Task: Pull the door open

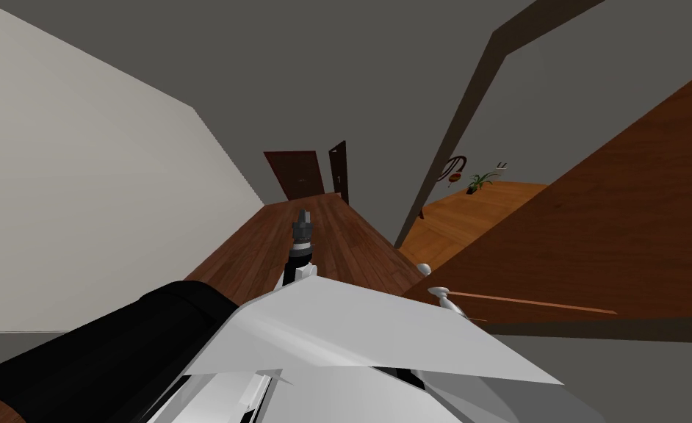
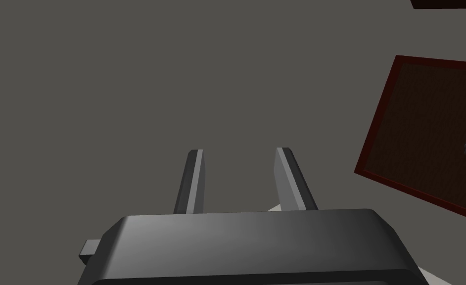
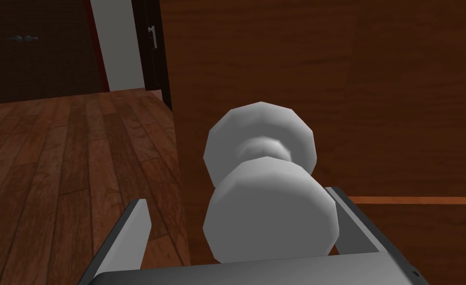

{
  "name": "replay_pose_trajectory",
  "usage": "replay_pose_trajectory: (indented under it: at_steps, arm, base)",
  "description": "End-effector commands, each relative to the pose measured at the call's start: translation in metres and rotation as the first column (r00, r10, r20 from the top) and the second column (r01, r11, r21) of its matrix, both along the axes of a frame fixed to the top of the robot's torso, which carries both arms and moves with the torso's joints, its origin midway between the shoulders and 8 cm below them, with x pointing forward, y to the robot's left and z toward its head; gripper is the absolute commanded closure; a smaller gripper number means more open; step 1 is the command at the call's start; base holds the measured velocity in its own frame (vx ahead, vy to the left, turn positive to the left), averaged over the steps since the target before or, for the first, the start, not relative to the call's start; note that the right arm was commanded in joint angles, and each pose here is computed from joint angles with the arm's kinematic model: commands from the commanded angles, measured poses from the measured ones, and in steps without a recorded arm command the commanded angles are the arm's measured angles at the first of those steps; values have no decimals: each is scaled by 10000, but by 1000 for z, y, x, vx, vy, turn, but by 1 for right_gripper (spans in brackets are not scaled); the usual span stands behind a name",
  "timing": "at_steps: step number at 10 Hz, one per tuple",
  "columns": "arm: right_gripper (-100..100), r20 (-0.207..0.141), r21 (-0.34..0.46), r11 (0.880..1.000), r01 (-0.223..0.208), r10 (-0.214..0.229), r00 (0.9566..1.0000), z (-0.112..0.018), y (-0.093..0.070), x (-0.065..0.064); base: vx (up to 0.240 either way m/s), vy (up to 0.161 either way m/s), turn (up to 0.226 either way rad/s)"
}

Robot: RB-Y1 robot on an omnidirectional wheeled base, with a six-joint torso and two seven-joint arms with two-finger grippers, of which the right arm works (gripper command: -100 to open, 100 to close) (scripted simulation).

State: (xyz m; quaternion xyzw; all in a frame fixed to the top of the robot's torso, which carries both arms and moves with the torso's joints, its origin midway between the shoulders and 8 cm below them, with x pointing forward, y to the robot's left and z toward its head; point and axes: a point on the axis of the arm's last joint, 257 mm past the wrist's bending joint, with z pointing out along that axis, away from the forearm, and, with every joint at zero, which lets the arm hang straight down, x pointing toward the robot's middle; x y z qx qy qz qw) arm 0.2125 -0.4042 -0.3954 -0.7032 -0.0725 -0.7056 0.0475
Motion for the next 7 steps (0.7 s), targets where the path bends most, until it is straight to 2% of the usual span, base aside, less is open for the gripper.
replay_pose_trajectory:
  at_steps: [1,3,4,5,7]
  arm:
    - [100,-165,312,9990,-310,316,9994,-9,20,-12]
    - [100,-165,312,9990,-310,316,9994,-9,20,-12]
    - [100,-159,319,9986,-425,431,9989,-8,21,-20]
    - [100,-83,370,9983,-455,458,9989,-7,23,-18]
    - [100,-156,321,9984,-465,470,9988,-8,22,-22]
  base:
    - [6,-14,47]
    - [-5,6,0]
    - [0,17,37]
    - [5,-10,16]
    - [-20,3,8]
